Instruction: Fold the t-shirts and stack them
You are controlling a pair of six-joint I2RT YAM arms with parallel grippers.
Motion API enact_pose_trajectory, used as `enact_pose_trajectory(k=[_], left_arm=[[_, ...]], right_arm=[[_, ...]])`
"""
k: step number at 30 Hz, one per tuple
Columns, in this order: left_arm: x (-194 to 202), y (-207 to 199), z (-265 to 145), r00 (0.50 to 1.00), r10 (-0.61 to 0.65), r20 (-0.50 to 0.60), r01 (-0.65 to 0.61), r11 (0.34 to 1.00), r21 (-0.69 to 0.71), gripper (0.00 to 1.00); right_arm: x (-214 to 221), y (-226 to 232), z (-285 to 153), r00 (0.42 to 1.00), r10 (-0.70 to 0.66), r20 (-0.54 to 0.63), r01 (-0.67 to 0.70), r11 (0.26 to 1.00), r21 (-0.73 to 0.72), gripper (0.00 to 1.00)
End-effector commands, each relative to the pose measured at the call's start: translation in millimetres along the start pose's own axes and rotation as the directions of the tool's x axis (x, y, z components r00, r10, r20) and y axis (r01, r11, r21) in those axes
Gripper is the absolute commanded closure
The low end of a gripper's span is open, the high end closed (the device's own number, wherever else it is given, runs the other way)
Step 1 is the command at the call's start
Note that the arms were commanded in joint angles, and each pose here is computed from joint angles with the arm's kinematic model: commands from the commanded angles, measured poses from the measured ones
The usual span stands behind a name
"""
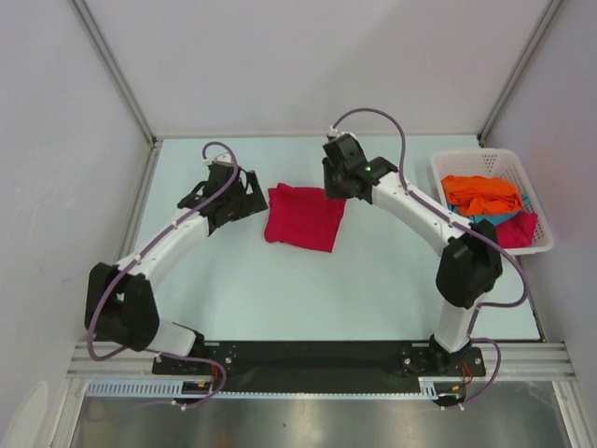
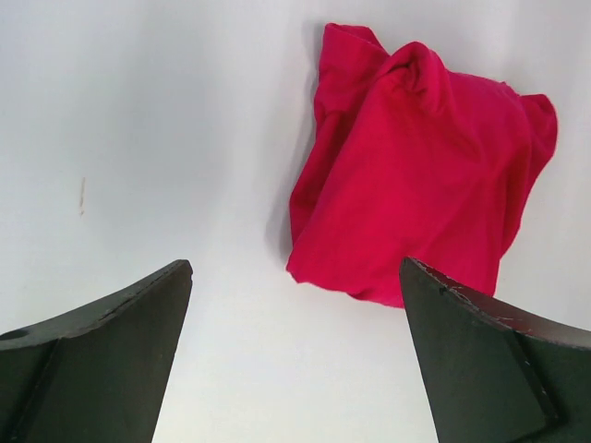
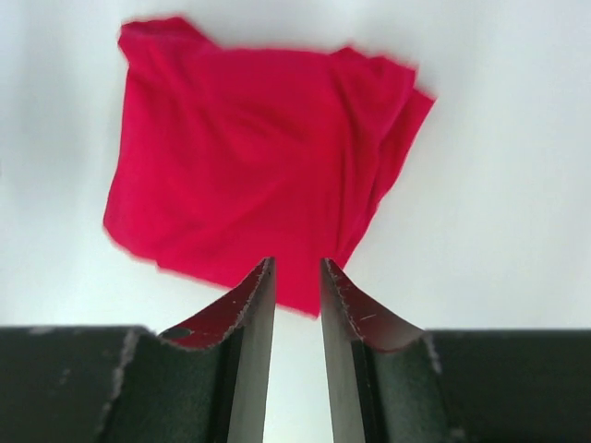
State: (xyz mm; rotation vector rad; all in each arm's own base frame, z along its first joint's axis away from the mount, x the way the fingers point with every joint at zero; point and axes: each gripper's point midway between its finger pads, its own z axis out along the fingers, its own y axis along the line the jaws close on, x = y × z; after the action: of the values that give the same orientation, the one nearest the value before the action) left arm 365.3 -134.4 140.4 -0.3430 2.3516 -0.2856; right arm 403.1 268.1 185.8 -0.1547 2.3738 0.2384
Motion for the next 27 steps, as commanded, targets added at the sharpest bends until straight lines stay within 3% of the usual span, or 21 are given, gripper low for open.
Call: enact_pose_trajectory(k=[1, 12, 19, 27], left_arm=[[-6, 13, -21, 0.999, 0.004, 0.040, -0.004, 1.000, 0.009, 0.00], [6, 39, -25, 1.000, -0.004, 0.024, 0.005, 1.000, -0.030, 0.00], [12, 39, -4, 0.992, 0.020, -0.123, -0.021, 1.000, -0.011, 0.00], [14, 48, -22, 0.998, -0.014, -0.064, 0.013, 1.000, -0.026, 0.01]], right_arm=[[44, 7, 8, 0.982, 0.158, -0.107, -0.172, 0.974, -0.148, 0.70], [99, 10, -22, 0.977, 0.157, -0.144, -0.181, 0.968, -0.174, 0.70], [120, -2, -37, 0.972, 0.184, -0.149, -0.208, 0.963, -0.171, 0.69], [144, -12, -39, 0.964, 0.204, -0.169, -0.231, 0.961, -0.154, 0.69]])
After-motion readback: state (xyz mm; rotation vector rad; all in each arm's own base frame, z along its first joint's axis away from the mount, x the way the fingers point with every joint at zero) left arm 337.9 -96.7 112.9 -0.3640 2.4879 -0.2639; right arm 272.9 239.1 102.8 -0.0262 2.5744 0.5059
